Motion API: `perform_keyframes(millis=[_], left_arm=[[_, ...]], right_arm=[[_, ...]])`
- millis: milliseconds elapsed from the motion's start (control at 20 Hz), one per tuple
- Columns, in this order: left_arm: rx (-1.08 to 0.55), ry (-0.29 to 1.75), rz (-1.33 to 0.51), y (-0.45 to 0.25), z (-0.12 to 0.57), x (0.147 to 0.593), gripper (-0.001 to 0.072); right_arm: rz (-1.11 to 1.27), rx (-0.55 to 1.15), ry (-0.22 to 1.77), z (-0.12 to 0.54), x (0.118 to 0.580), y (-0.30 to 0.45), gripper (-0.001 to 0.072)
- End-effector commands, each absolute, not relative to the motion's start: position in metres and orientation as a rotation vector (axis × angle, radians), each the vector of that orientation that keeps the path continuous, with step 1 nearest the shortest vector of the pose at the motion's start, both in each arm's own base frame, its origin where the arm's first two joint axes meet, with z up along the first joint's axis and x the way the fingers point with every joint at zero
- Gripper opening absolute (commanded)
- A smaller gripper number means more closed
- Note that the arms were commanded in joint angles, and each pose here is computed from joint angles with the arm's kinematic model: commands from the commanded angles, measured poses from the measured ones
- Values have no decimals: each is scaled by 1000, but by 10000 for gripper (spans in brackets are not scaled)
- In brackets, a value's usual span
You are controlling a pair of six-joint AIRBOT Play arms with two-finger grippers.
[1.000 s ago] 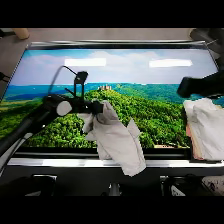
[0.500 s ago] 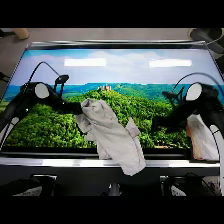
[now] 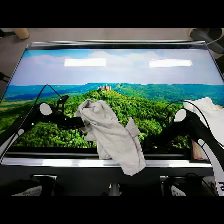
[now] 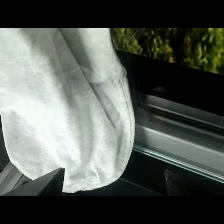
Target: Fold the shirts.
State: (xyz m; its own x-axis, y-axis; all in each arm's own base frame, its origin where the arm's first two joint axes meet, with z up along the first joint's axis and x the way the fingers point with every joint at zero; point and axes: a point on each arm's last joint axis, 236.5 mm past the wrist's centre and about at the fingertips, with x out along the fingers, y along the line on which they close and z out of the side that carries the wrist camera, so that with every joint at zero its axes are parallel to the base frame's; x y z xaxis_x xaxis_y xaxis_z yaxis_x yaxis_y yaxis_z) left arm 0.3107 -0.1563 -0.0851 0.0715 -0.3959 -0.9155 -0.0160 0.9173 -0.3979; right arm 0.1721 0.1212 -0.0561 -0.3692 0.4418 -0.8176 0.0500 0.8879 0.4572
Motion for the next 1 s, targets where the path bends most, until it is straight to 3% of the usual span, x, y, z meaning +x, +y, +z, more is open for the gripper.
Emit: perform_keyframes(millis=[0, 150, 300, 350, 450, 600, 650, 750, 950], left_arm=[[-415, 1458, -265, -162, -104, 323, 648], [-450, 1394, -251, -165, -105, 340, 586], [-484, 1374, -213, -162, -106, 348, 274], [-488, 1366, -210, -163, -105, 350, 87], [-463, 1343, -240, -164, -97, 355, 28], [-460, 1271, -266, -168, -70, 370, 28], [-460, 1243, -275, -169, -59, 374, 27], [-454, 1180, -295, -170, -35, 382, 27], [-321, 884, -399, -167, 80, 411, 24]], right_arm=[[432, 385, 1889, -64, 175, 126, 687], [456, 419, 1883, -65, 172, 134, 693], [458, 365, 1873, -84, 163, 142, 712], [473, 343, 1867, -89, 159, 150, 713], [513, 305, 1832, -92, 159, 167, 713], [568, 308, 1745, -92, 167, 200, 670], [588, 309, 1731, -91, 166, 209, 566], [599, 313, 1736, -89, 162, 216, 21], [637, 212, 1636, -45, 201, 200, 22]])
